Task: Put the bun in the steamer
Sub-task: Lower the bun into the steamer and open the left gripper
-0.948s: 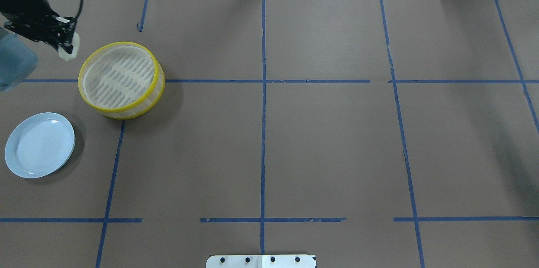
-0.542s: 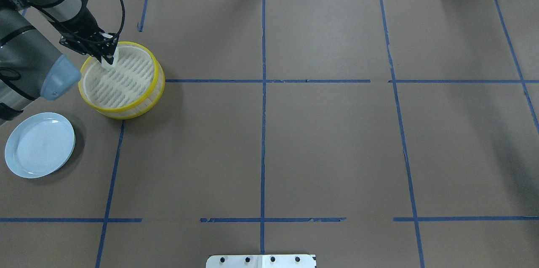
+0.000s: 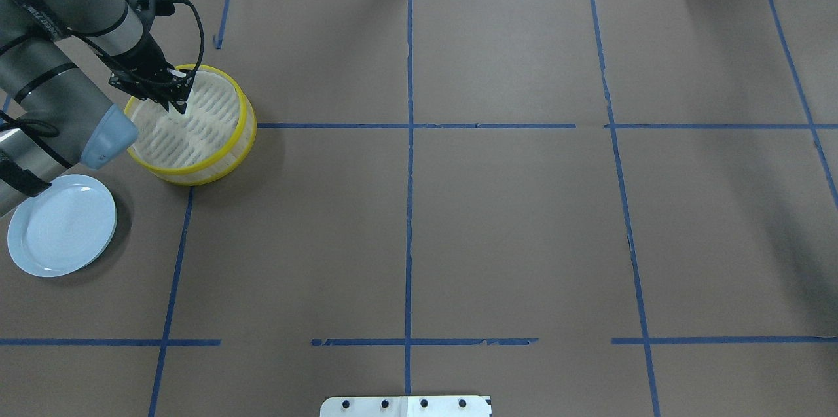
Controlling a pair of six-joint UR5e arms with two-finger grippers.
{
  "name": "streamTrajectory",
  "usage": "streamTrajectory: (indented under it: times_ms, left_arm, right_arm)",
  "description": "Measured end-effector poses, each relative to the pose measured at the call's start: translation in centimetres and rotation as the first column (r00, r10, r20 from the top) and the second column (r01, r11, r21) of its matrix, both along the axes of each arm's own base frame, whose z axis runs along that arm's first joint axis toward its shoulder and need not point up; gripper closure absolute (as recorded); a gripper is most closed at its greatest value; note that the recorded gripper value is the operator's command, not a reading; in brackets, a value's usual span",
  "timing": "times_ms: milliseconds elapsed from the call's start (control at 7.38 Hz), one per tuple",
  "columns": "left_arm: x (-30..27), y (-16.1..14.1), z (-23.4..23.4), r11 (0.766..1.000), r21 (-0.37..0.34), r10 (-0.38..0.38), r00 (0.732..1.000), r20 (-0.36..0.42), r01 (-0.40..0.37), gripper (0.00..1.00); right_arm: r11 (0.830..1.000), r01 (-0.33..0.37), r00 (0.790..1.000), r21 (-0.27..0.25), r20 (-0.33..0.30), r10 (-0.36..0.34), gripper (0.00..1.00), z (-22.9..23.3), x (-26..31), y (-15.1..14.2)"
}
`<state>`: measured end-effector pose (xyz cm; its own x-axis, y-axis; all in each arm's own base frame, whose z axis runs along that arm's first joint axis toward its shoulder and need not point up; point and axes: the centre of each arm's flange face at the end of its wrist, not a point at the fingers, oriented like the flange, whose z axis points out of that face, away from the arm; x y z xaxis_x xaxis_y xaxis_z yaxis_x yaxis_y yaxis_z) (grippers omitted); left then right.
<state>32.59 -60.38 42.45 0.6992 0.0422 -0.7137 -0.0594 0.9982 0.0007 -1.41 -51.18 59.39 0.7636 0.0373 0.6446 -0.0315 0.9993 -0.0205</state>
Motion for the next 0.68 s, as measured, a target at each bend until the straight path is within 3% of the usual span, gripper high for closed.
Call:
streamTrajectory:
  times_ms: [135, 271, 406, 677]
  left_arm:
    - [0.4, 0.4, 0.8, 1.000, -0.004, 0.008, 1.000, 0.003, -0.008, 0.66]
    - [0.9, 0.9, 1.4, 1.000, -0.008, 0.018, 1.000, 0.005, -0.018, 0.54]
    - [1.3, 1.2, 1.6, 1.000, -0.009, 0.025, 1.000, 0.007, -0.025, 0.01]
    - [1.9, 1.6, 1.6, 0.999, -0.004, 0.036, 0.999, 0.004, -0.036, 0.00]
  right_arm:
    - [1.000, 0.000, 1.000, 0.000, 0.000, 0.000, 0.00, 0.0, 0.0, 0.0]
    - [1.000, 0.000, 1.000, 0.000, 0.000, 0.000, 0.00, 0.0, 0.0, 0.0]
    - [1.000, 0.000, 1.000, 0.000, 0.000, 0.000, 0.00, 0.0, 0.0, 0.0]
    - [1.000, 0.001, 1.000, 0.000, 0.000, -0.001, 0.00, 0.0, 0.0, 0.0]
